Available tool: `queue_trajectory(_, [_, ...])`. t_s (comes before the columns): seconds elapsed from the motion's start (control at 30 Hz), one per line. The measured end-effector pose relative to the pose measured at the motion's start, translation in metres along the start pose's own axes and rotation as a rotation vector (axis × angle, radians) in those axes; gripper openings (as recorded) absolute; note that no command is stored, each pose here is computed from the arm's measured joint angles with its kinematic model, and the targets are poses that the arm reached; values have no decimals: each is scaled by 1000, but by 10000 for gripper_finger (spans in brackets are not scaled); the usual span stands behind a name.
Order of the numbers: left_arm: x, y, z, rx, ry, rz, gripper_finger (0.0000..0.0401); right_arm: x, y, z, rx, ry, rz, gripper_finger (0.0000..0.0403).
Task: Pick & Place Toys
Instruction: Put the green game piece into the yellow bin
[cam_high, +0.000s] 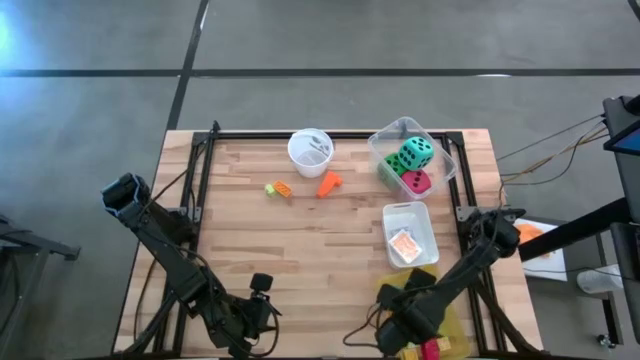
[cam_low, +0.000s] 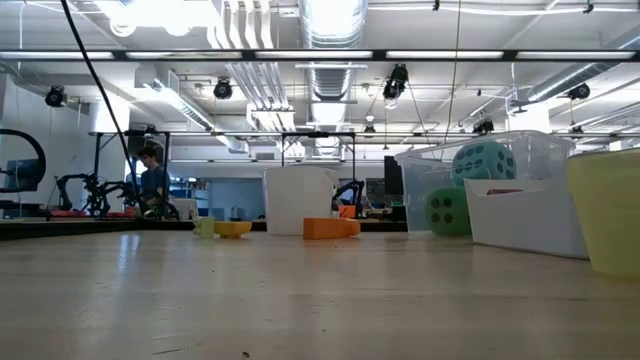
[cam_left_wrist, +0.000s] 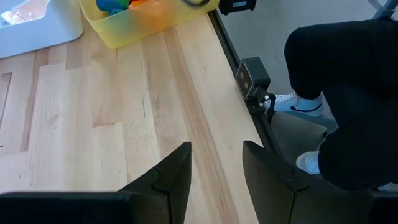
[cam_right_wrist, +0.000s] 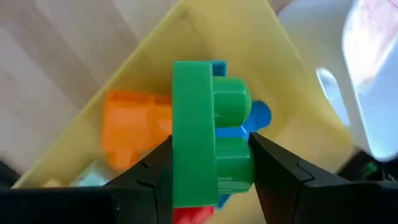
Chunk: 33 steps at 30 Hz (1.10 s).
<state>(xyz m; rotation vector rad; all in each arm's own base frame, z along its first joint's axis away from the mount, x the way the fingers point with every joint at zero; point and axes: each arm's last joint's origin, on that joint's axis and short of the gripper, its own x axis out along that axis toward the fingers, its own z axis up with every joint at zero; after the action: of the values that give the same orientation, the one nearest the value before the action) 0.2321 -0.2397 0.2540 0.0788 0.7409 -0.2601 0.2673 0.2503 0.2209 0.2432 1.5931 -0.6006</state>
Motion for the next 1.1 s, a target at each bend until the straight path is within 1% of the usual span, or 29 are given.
queue_trajectory(0.1, [0,0,0,-1,-2,-1,146,14,2,5,-13,-2,22,157])
queue_trajectory(0.37, [0,0,0,3,-2,0,146,37,-1,5,-5,12,-13,157])
queue_trajectory(0.57, [0,0,0,4,-4,-1,146,37,-6,3,10,-11,63,157])
queue_trajectory(0.73, [0,0,1,3,-6,-2,146,38,-17,0,59,-40,99,157])
queue_trajectory(0.83, [0,0,1,3,-6,-2,146,38,-22,-2,86,-79,156,157])
queue_trajectory(0.97, [0,0,1,3,-5,-2,146,45,-23,-3,95,-113,230,157])
queue_trajectory(1.1, [0,0,1,3,-5,-2,146,54,-23,-5,106,-118,250,157])
